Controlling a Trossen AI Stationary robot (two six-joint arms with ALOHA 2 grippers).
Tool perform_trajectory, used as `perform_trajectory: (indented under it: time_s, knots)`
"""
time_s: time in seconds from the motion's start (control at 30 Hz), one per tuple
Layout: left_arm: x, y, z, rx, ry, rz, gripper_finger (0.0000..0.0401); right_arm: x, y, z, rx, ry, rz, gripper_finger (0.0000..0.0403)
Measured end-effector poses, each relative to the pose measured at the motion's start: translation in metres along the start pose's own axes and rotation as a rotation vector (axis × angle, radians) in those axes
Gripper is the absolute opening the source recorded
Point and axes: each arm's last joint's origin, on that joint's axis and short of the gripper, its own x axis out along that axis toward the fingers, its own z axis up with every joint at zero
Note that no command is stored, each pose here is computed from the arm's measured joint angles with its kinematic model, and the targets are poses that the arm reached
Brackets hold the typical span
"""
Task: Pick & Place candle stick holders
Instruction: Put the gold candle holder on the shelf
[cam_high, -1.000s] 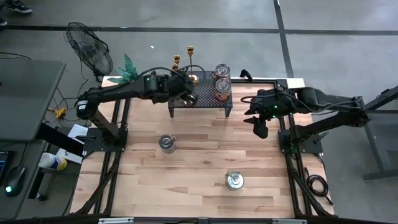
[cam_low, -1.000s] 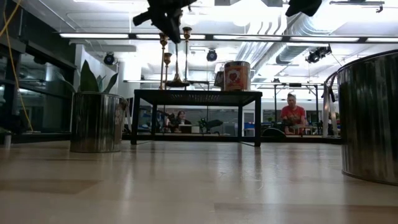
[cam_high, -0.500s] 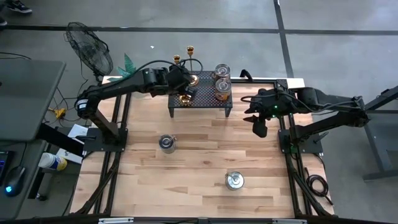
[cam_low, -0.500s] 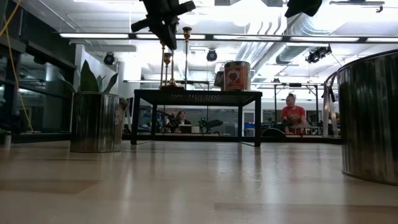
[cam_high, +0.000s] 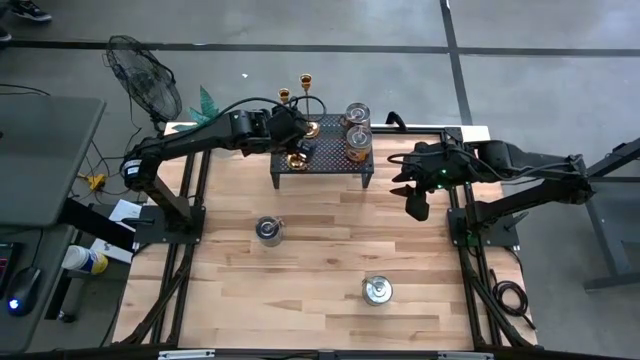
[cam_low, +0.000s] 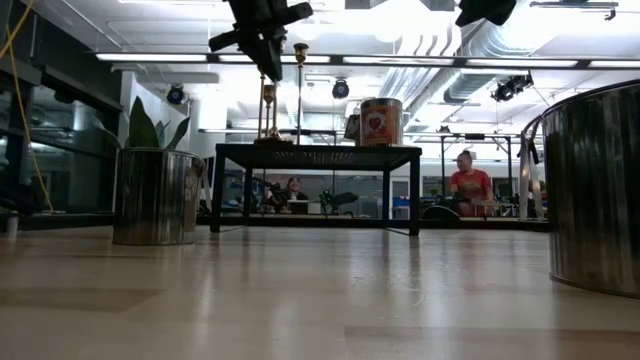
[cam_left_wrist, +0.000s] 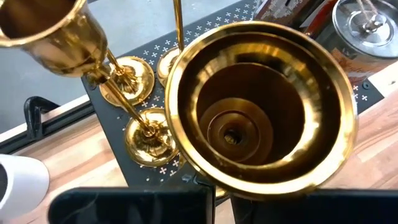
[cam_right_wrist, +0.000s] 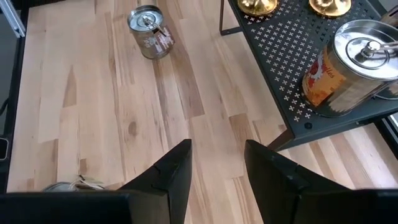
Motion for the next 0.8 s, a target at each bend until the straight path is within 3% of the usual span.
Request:
perform_trajectory:
  time_s: [0.8]
  knots:
    - [0.0001, 0.0007, -0.0003, 0.003, -0.005, 0.015, 0.0010, 0.0000, 0.0003, 0.0013, 0.001, -0.013, 0.004, 0.0140]
